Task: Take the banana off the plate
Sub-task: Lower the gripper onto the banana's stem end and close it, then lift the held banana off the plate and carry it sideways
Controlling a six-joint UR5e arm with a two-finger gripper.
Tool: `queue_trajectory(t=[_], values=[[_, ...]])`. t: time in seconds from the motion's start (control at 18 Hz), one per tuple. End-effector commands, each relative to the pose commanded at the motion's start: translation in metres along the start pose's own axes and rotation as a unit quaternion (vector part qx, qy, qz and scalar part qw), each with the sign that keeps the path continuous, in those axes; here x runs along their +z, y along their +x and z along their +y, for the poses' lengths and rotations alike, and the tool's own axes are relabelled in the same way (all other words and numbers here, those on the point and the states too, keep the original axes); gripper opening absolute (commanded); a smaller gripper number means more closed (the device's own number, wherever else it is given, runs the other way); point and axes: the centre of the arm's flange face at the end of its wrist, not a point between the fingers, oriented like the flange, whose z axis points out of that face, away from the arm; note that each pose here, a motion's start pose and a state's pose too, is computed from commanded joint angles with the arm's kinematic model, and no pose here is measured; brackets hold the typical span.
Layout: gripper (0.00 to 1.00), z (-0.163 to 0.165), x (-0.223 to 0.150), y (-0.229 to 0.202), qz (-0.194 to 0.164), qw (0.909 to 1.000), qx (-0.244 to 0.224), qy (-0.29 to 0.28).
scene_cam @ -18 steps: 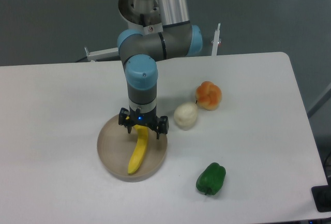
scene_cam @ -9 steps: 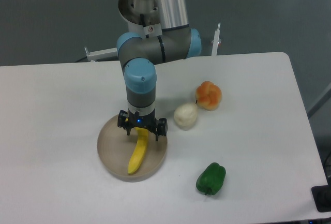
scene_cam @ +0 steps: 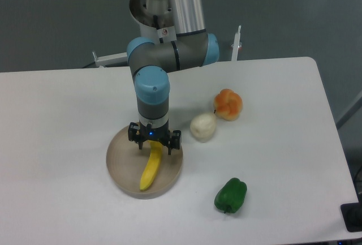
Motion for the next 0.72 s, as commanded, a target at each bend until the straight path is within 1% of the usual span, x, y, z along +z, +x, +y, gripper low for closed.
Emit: queue_trajectory(t=[0.17,0.28,0.33,0.39,0.56,0.67,0.72], values=[[0.45,-0.0004,-0.0004,-0.0002,0.000,1.0000,0.001,0.000],[0.40,-0.0004,-0.0004,-0.0002,0.000,1.0000,0.000,0.000],[0.35,-0.0004,-0.0004,-0.0002,0.000,1.0000,0.001,0.000],[0.32,-0.0005,-0.0012,-0.0002,0.000,1.0000,0.002,0.001],[0.28,-0.0034,-0.0048,-0.0014,-0.003,1.0000,0.002,0.005],[0.23,-0.0051,-0.0064,-0.0021,-0.004,1.0000,0.002,0.007],[0.23,-0.0062,-0.0075,-0.0025,-0.004,1.0000,0.002,0.008]])
